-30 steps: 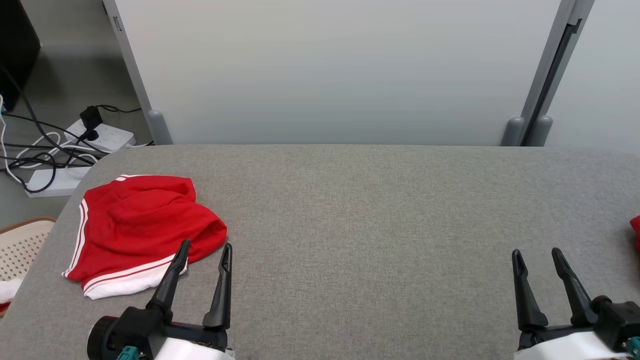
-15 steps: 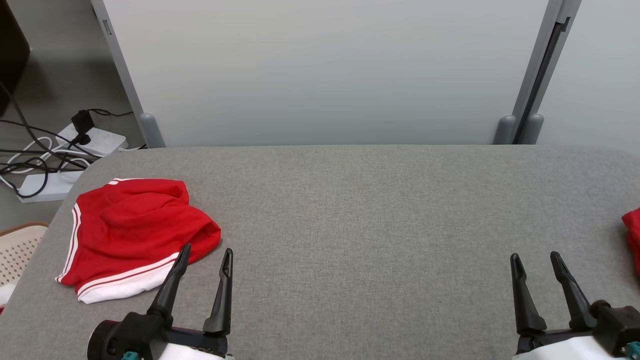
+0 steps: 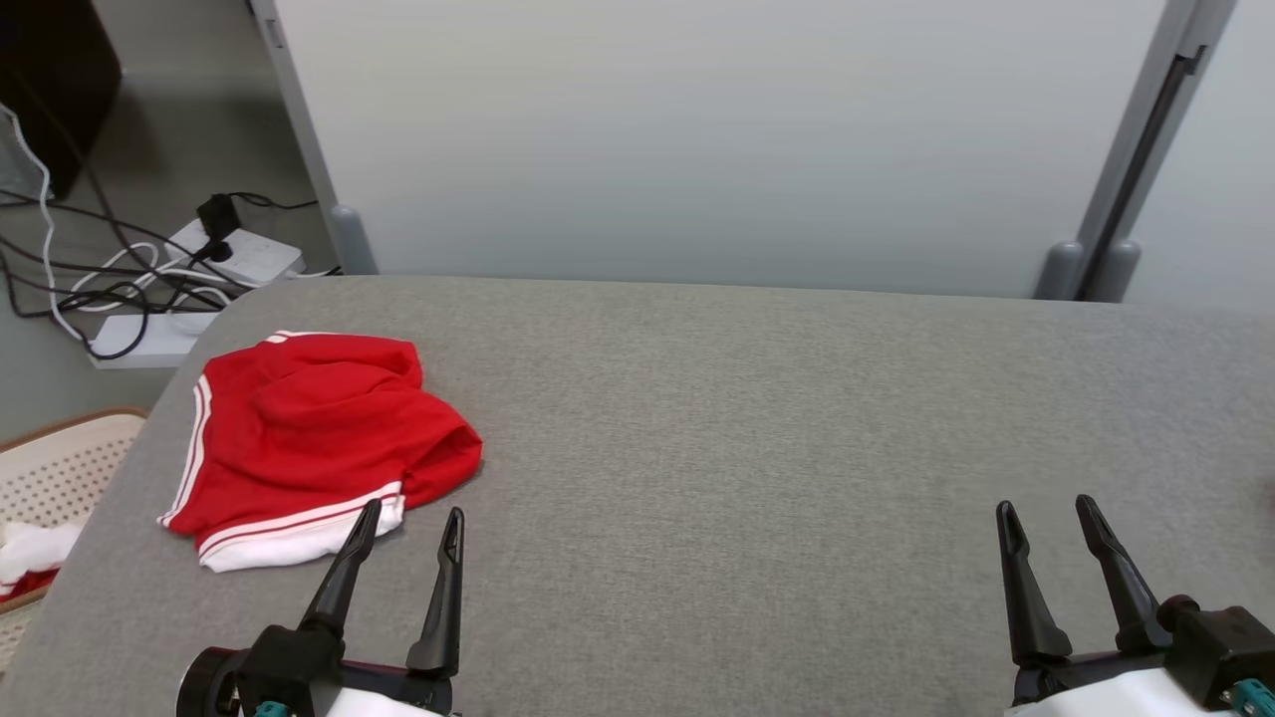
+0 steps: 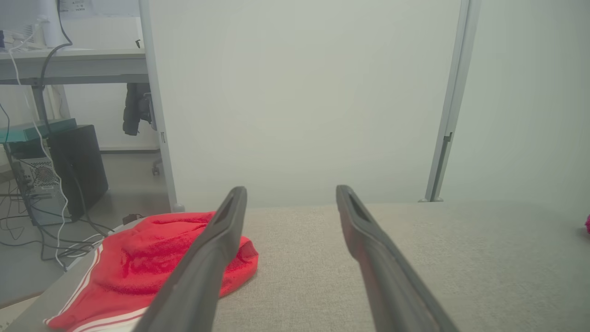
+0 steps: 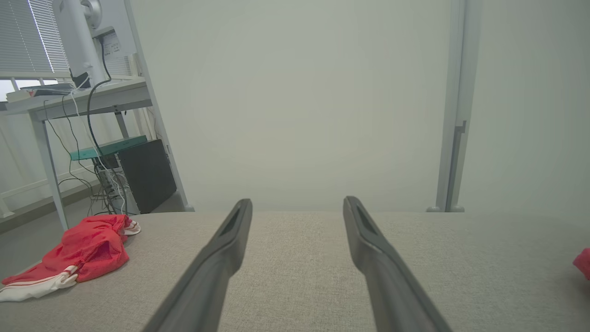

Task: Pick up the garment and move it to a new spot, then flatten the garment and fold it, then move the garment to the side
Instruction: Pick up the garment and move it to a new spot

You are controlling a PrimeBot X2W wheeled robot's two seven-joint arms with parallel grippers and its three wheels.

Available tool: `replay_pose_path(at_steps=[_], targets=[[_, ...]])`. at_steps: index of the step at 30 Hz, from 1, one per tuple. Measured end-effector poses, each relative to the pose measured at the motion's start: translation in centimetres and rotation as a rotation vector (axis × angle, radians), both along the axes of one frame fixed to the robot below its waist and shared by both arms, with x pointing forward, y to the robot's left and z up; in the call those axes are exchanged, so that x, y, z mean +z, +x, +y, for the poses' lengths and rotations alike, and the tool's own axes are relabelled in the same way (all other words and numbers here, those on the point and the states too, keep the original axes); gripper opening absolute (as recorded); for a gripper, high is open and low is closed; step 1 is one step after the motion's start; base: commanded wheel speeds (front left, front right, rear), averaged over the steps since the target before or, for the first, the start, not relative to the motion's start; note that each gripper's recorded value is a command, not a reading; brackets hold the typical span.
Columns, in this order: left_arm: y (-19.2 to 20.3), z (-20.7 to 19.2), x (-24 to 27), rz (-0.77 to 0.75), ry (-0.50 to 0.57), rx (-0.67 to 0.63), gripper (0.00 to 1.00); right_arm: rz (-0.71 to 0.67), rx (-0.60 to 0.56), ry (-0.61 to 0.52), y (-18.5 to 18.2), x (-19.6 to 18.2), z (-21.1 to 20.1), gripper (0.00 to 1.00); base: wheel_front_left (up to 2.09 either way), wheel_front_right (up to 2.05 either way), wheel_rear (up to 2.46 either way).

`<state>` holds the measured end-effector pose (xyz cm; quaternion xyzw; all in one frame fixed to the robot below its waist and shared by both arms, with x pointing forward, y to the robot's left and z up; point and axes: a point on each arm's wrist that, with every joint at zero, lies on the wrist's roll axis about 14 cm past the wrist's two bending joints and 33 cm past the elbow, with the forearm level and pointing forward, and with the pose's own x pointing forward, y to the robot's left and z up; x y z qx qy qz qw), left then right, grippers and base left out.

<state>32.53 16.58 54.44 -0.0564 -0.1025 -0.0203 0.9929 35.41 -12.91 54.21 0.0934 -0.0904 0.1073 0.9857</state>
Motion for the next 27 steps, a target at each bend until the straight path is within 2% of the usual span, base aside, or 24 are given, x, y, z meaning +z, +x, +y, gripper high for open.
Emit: replay_pose_path(at_steps=[10,27], targets=[[-2.0,3.3,-1.3,0.037,0.017,0.122,1.0,-0.002,0.143,0.004,1.0,0.2,4.7,1.0,0.0,0.0,0.0],[-7.8,9.7,-3.4,0.094,0.0,0.37,1.0,0.003,0.416,0.007,1.3,0.5,14.0,1.0,0.0,0.0,0.0]])
